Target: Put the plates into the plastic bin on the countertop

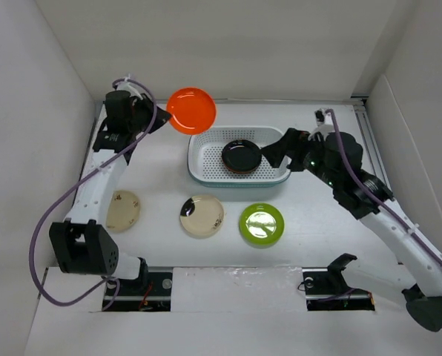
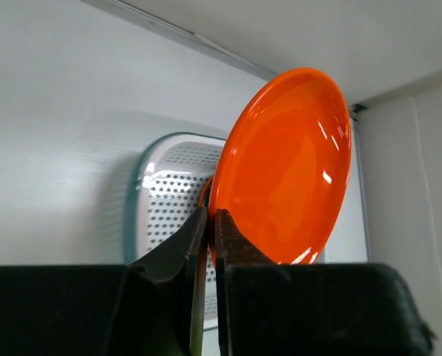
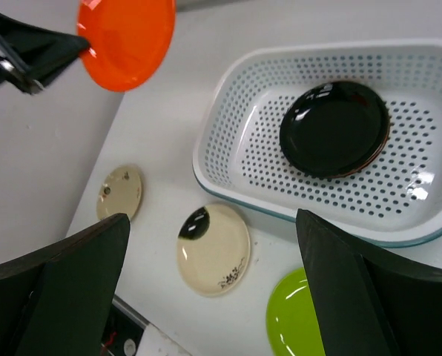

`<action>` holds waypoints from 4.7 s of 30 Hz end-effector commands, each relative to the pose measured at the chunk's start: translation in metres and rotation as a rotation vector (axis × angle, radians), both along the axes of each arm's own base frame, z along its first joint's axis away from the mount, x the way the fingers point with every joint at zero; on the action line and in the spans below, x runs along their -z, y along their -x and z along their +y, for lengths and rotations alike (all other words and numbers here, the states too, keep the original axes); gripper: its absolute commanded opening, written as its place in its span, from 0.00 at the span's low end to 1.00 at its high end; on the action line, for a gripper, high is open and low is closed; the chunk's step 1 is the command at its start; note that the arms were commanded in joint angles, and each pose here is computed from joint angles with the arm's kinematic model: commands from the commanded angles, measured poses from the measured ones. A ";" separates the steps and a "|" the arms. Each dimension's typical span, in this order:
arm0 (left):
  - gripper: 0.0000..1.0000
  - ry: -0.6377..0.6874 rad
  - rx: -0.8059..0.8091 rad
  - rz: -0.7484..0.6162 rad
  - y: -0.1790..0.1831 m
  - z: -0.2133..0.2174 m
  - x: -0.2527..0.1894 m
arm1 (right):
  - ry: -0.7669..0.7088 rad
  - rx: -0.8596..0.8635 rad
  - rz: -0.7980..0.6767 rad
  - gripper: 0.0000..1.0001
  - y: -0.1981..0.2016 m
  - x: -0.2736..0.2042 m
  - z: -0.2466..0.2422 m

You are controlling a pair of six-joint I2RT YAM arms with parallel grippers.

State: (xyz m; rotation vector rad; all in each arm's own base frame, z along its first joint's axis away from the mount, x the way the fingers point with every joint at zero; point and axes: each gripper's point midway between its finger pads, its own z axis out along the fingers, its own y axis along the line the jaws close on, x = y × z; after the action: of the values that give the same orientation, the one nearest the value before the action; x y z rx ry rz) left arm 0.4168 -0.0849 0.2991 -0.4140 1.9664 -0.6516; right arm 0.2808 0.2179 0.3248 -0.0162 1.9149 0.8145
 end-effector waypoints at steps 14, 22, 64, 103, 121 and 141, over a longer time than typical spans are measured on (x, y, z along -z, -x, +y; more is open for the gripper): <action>0.00 0.199 0.447 0.086 -0.049 -0.199 0.107 | -0.014 0.277 -0.020 1.00 0.047 -0.004 -0.093; 0.00 0.133 0.358 0.193 -0.053 -0.190 0.152 | -0.007 0.303 0.127 1.00 0.063 0.053 -0.099; 1.00 -0.085 -0.176 -0.086 0.044 -0.049 -0.031 | 0.077 0.359 0.688 0.51 0.084 0.291 -0.043; 1.00 -0.069 -0.041 0.334 0.153 -0.055 0.221 | -0.024 0.173 0.195 0.00 -0.105 0.084 -0.007; 1.00 -0.064 0.052 0.407 0.178 -0.061 0.270 | -0.009 0.101 0.331 0.00 -0.200 0.164 0.008; 0.98 -0.088 0.069 0.498 0.190 -0.061 0.281 | 0.003 0.141 0.206 1.00 -0.171 0.107 0.011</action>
State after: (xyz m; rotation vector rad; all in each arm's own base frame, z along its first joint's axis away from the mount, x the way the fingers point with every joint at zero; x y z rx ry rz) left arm 0.2515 -0.1526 0.0405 -0.4797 2.3482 -0.5926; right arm 0.4539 0.2226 0.1577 0.2610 2.2423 0.7265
